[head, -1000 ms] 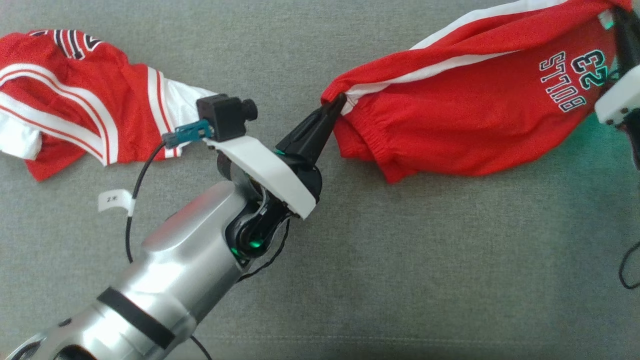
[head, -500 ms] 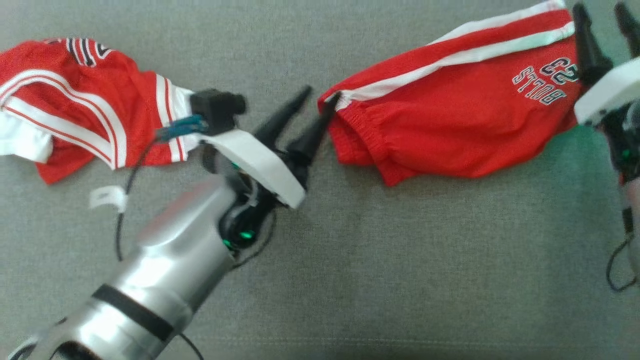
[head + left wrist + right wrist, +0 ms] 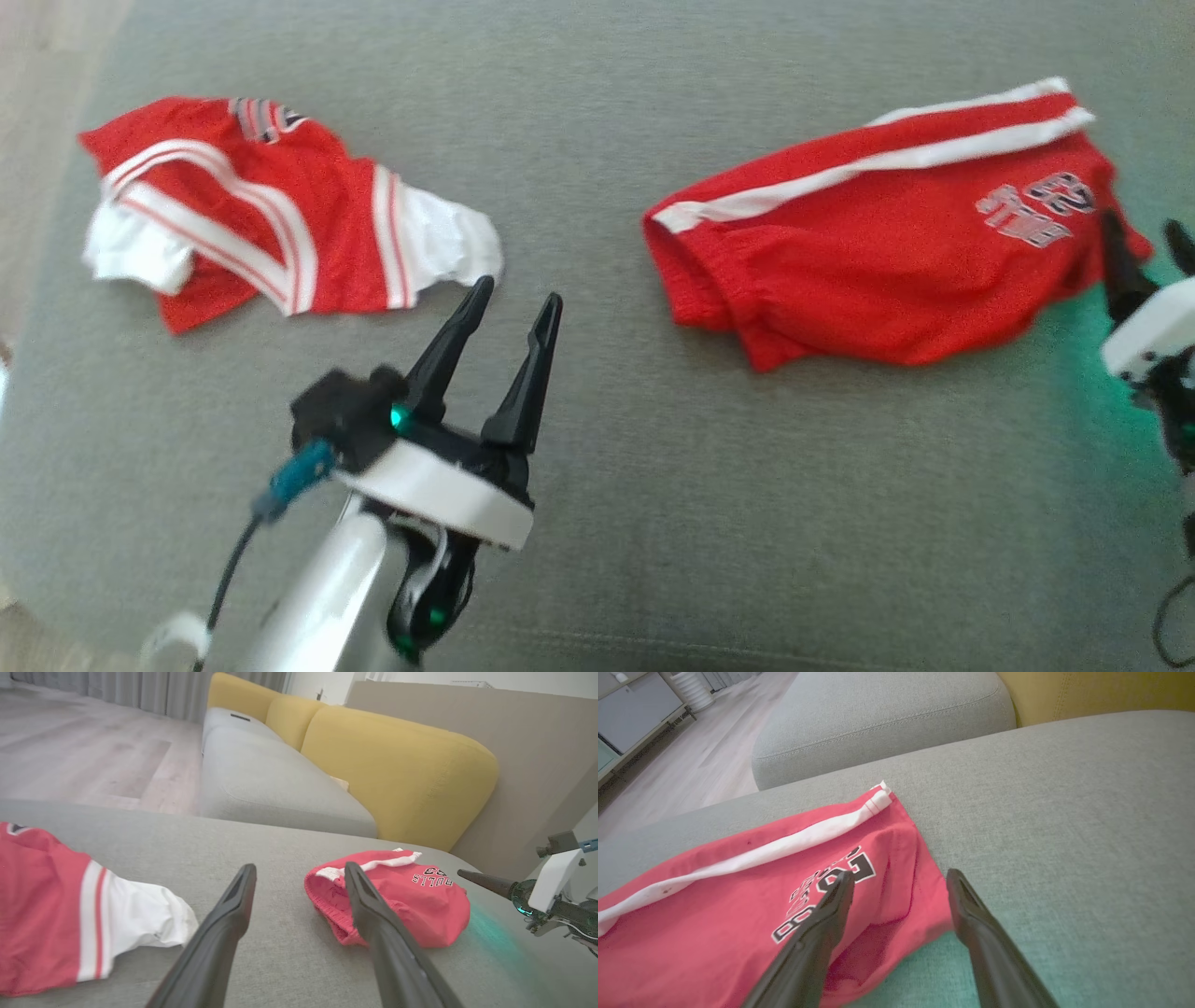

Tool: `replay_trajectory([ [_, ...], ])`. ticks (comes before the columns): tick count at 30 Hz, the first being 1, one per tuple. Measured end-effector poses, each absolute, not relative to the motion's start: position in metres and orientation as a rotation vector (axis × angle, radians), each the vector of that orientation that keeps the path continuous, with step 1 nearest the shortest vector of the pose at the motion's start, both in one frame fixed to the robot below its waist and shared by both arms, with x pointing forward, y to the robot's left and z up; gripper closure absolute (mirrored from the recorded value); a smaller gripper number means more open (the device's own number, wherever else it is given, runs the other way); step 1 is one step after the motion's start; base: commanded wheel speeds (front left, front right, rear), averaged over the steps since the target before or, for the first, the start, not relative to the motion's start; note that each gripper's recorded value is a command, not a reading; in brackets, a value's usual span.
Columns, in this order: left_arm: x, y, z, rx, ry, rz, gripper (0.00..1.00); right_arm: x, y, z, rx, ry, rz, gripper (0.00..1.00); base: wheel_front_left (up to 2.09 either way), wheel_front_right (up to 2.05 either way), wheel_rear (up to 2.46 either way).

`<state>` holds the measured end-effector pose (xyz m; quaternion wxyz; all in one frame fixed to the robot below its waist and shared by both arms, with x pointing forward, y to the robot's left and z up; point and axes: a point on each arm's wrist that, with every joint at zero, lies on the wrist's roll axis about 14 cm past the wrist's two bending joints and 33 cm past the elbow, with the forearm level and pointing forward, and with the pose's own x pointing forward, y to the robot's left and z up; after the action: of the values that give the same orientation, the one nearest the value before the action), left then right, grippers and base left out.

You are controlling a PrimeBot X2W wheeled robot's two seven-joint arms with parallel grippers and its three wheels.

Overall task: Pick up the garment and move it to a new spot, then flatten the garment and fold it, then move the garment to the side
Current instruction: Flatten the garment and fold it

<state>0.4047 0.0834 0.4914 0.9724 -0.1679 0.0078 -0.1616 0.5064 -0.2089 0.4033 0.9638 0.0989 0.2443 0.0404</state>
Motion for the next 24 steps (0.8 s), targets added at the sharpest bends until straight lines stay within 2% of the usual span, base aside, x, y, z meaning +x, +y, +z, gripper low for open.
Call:
replay_trajectory([
  [5,0.388,0.111,0.51,-0.253,-0.066,-0.228,0.0,0.526,-0.212,0.398,0.215,0.513,0.046,0.0,0.0,0.0,0.0],
  [10,0.372,0.139,0.51,-0.202,-0.073,-0.119,0.0,0.547,-0.215,0.392,0.21,0.55,0.019,0.0,0.0,0.0,0.0],
  [15,0.363,0.163,0.507,-0.189,-0.066,-0.034,0.0,0.541,-0.213,0.359,0.207,0.68,-0.002,0.0,0.0,0.0,0.0],
  [19,0.361,0.167,0.509,-0.18,-0.071,-0.018,0.0,0.544,-0.21,0.354,0.207,0.717,-0.005,0.0,0.0,0.0,0.0],
  [20,0.361,0.167,0.509,-0.18,-0.072,-0.019,0.0,0.545,-0.209,0.355,0.21,0.721,-0.003,0.49,0.0,0.0,0.0],
  [21,0.361,0.166,0.51,-0.181,-0.073,-0.021,0.0,0.545,-0.209,0.356,0.213,0.723,-0.002,0.87,0.0,0.0,0.0],
  [22,0.361,0.166,0.51,-0.181,-0.073,-0.021,0.0,0.545,-0.209,0.356,0.213,0.723,-0.002,1.0,0.0,0.0,0.0],
  [24,0.362,0.164,0.511,-0.184,-0.077,-0.029,0.0,0.542,-0.207,0.357,0.227,0.721,-0.001,1.0,0.0,0.0,0.0],
])
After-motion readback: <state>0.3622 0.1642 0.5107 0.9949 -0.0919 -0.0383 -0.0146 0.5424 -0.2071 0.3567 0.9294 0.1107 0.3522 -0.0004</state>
